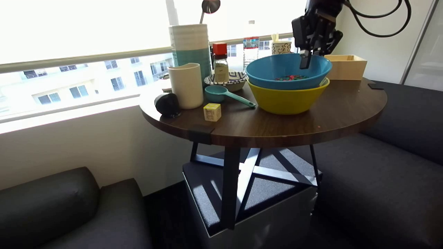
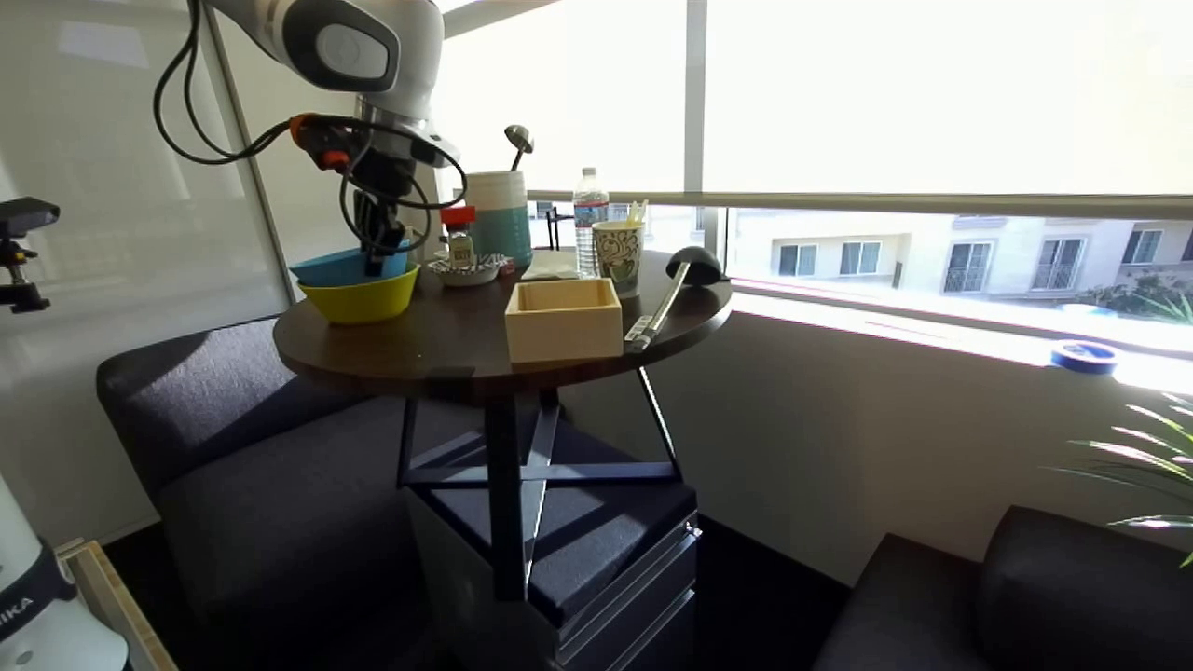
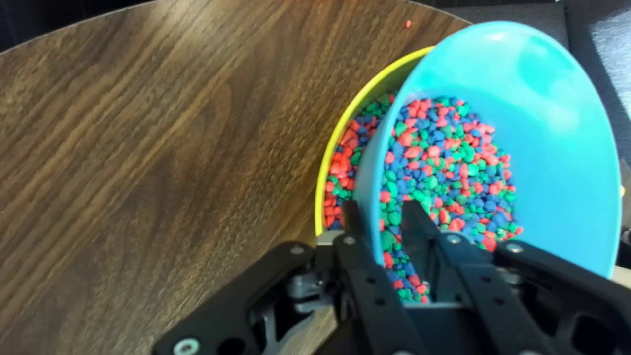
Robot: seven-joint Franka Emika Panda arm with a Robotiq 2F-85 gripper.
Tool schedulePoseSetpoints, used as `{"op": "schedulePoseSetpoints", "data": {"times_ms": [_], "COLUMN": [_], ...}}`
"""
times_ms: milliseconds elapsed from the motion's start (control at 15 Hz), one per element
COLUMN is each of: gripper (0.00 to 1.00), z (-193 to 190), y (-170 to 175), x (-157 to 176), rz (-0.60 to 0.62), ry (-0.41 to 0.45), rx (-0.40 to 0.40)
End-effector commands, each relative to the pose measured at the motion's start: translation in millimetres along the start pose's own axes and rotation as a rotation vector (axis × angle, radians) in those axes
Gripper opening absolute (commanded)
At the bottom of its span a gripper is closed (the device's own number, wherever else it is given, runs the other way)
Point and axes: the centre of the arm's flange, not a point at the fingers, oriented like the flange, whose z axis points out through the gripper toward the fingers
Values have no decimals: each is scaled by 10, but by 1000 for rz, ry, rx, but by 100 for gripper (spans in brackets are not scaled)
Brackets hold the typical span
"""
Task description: Pick up the blue bowl and place it into the yellow bowl
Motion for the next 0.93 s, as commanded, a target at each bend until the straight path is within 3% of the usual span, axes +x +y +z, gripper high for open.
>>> {"op": "schedulePoseSetpoints", "data": {"times_ms": [0, 333, 400, 533, 867], "gripper": [60, 95, 61, 54, 19], "z": [-141, -175, -167, -151, -137], "y": [-85, 7, 27, 72, 211], "x": [-6, -34, -28, -4, -16], "rz": [0, 19, 23, 34, 63], "ry": [-5, 0, 2, -1, 1], "rx": [-12, -1, -3, -1, 13]}}
